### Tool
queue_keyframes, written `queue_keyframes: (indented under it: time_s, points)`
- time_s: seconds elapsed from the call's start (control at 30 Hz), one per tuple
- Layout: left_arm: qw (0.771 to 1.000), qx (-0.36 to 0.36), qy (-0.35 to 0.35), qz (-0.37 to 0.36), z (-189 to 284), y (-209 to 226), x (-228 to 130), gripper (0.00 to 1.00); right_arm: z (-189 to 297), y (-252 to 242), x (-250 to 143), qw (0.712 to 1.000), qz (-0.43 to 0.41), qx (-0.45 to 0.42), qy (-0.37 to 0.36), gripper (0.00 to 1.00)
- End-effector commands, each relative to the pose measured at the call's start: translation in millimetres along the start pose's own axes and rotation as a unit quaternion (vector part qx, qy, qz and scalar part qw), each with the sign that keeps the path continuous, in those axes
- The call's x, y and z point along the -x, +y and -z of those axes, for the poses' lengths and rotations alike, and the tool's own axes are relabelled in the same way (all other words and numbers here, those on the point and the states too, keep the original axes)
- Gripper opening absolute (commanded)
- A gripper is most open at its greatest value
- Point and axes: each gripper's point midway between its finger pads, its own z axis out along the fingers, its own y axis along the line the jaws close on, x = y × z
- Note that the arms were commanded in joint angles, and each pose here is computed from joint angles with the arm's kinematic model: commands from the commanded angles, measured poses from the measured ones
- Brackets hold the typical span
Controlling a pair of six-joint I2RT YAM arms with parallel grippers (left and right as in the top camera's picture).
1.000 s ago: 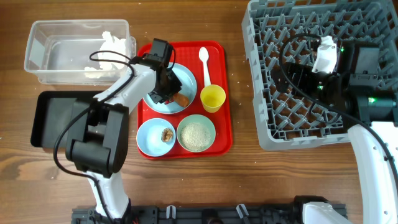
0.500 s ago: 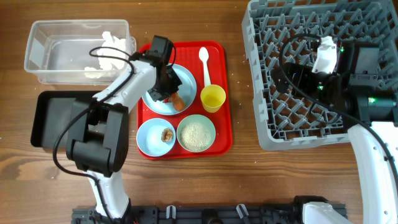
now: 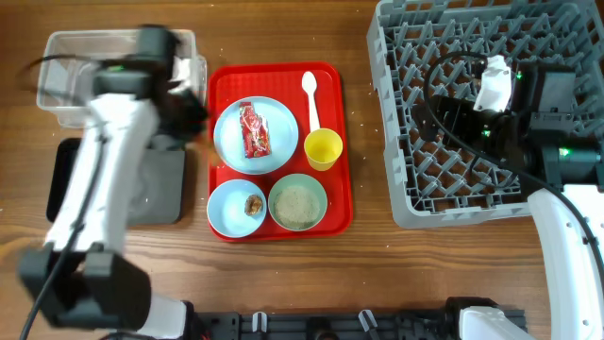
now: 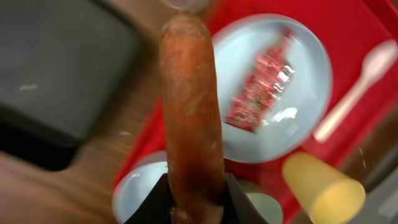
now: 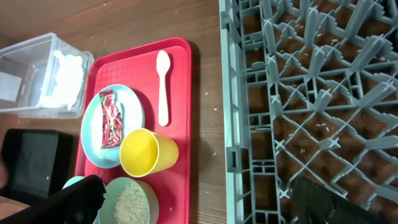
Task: Sort waste into correct bins and load items into the dishwasher rack
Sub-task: 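Place the carrot onto the black tray with the left gripper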
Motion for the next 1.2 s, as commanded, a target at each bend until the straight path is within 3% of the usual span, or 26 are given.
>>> queue_keyframes:
  time_s: [0.0,0.17,0.5,0.6,0.7,0.83,1.03,1.17]
  points:
    - [0.994,0.044,-0.043,0.091,21,69,39,0.11,0,0,4,1.000,0.003,-0.004,-0.004,1.00]
    - [0.962,0.065,-0.040,0.260,-9,136,52,0.13,0,0,5,1.000,0.004,-0.003,-0.007,1.00]
    - [0.923,0.080,-0.021,0.375,-111,180,10,0.14,0,-1,3,1.000,0.013,-0.004,-0.002,1.00]
    - [0.923,0.080,-0.021,0.375,-122,183,3,0.20,0,-1,3,1.000,0.014,-0.004,-0.002,1.00]
    - [0.924,0.080,-0.021,0.374,-123,183,2,0.54,0,-1,3,1.000,0.012,-0.004,-0.002,1.00]
    - [0.933,0.070,-0.018,0.352,-122,179,5,0.75,0,-1,3,1.000,0.012,-0.004,-0.002,1.00]
    - [0.955,0.021,-0.024,0.296,-79,154,24,0.85,0,-1,3,1.000,0.012,-0.004,-0.002,1.00]
    - [0.982,-0.106,-0.046,0.152,-25,96,32,0.86,0,-1,3,1.000,0.012,-0.004,-0.003,1.00]
